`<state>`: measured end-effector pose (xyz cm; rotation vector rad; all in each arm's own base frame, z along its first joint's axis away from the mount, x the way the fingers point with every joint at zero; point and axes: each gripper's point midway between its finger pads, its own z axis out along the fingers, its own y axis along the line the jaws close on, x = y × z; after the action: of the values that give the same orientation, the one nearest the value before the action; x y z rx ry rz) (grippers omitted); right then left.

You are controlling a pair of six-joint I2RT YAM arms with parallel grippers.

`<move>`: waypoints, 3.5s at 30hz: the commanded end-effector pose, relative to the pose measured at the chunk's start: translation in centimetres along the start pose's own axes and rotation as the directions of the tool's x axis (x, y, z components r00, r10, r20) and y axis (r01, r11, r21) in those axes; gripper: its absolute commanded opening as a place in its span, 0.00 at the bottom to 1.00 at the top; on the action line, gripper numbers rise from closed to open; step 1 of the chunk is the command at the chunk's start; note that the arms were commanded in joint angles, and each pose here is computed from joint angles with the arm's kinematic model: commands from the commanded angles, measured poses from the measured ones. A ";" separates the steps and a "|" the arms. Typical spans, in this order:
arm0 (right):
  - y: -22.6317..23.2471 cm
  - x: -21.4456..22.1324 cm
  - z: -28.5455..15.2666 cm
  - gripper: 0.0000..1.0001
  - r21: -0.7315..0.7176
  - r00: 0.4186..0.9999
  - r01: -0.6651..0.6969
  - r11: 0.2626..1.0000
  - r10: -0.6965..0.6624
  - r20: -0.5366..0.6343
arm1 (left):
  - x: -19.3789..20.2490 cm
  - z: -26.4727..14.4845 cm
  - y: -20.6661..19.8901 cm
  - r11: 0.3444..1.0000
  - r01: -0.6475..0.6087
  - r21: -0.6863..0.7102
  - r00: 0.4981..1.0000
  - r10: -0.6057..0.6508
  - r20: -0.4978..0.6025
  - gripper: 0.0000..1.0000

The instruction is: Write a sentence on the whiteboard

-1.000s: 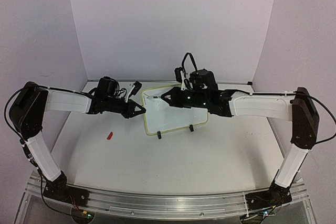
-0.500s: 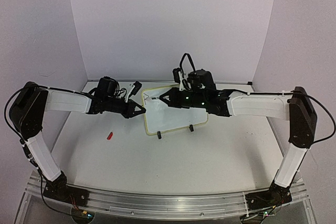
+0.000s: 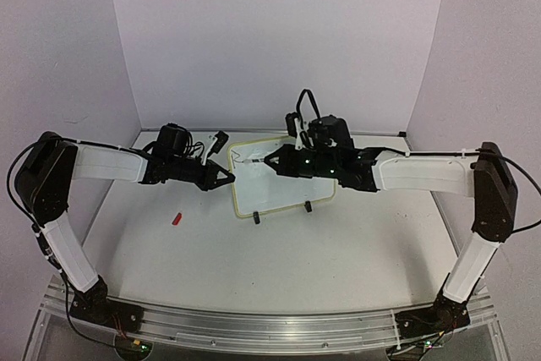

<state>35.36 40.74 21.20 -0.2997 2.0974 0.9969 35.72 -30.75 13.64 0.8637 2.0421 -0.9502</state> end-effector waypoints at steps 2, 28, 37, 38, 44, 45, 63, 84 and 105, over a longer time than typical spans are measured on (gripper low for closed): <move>1.0 -1.1 0.3 0.00 -0.038 1.000 0.005 0.999 -0.005 0.014 | -1.0 -0.4 0.7 0.998 -0.032 -0.055 0.999 0.032 0.003 0.00; 1.3 -0.1 2.0 0.00 -0.070 0.999 -0.005 0.998 0.003 -0.032 | -1.1 -0.2 0.8 0.998 -0.030 -0.056 1.000 0.030 0.003 0.00; 3.0 -2.0 -1.5 0.00 -0.099 1.000 0.018 0.995 -0.015 0.026 | -1.0 -0.2 0.8 0.998 -0.033 -0.059 0.999 0.033 -0.001 0.00; 3.1 -2.1 -2.0 0.00 -0.098 0.999 0.019 0.995 -0.016 0.034 | -1.0 -0.2 0.9 0.998 -0.033 -0.059 0.999 0.033 0.000 0.00; 2.6 -2.8 -4.1 0.00 -0.055 0.997 0.034 0.998 -0.031 0.064 | -1.1 -0.3 0.9 0.997 -0.035 -0.062 0.999 0.036 0.002 0.00; 2.5 -2.8 -4.2 0.00 -0.048 0.997 0.039 0.998 -0.035 0.064 | -1.1 -0.3 0.9 0.997 -0.035 -0.063 0.999 0.035 0.001 0.00; 2.3 -2.3 -1.7 0.00 -0.076 0.999 0.044 0.996 -0.043 0.016 | -0.8 -0.1 1.1 0.997 -0.034 -0.069 0.999 0.033 -0.007 0.00; 0.7 -2.1 0.0 0.00 -0.016 0.999 0.032 0.999 -0.032 0.019 | -0.7 0.0 1.3 0.996 -0.039 -0.075 0.999 0.038 -0.016 0.00; -0.9 0.2 -0.1 0.00 0.020 1.000 0.001 1.000 0.000 -0.029 | -0.9 0.0 1.3 0.996 -0.044 -0.077 0.999 0.043 -0.014 0.00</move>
<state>35.09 40.26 19.89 -0.3295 2.1544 0.9820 35.71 -30.82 13.73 0.8854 2.0410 -0.9345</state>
